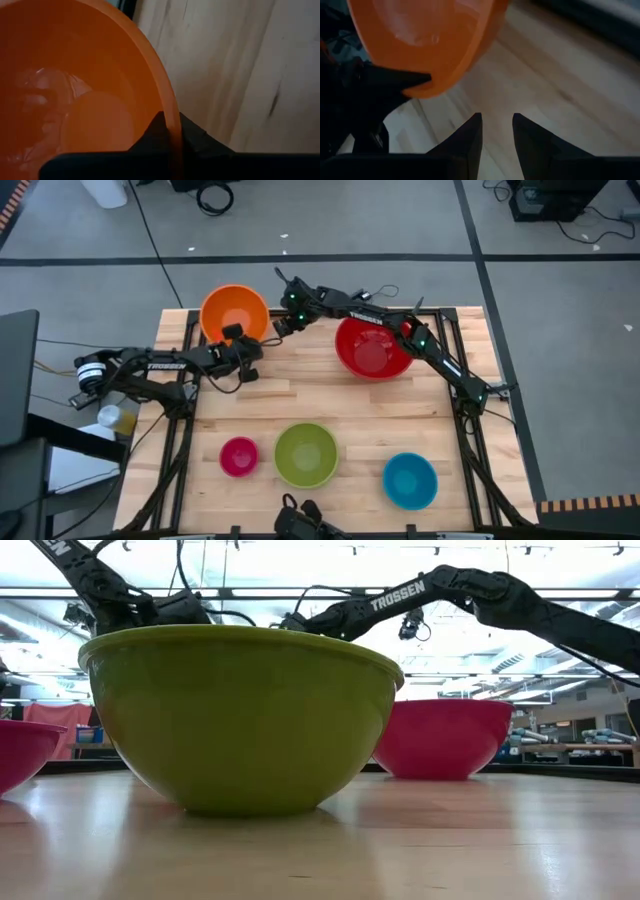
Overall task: Nest bowls inside each other
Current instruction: Stack the orange bowl on top of the red bowl
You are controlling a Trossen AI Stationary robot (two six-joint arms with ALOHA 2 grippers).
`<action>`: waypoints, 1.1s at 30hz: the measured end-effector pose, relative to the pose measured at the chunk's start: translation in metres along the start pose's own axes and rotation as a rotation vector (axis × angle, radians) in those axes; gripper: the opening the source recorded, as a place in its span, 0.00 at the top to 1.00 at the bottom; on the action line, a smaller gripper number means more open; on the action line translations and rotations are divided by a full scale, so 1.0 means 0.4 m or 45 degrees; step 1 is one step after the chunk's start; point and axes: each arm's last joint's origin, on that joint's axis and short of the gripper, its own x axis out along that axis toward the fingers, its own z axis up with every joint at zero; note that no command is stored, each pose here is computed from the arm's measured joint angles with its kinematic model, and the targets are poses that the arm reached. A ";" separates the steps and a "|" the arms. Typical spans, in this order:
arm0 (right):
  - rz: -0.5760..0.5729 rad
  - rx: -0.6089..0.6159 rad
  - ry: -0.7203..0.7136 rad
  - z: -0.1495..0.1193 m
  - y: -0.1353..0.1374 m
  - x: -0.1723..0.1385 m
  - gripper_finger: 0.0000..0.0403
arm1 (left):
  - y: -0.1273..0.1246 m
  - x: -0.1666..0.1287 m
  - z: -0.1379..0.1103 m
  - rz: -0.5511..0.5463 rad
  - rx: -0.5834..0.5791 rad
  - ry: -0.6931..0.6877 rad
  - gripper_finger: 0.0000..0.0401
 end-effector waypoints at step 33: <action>-0.561 -1.134 -0.219 -0.152 0.419 -0.408 0.71 | -0.195 -0.197 0.102 0.177 0.805 -0.577 0.97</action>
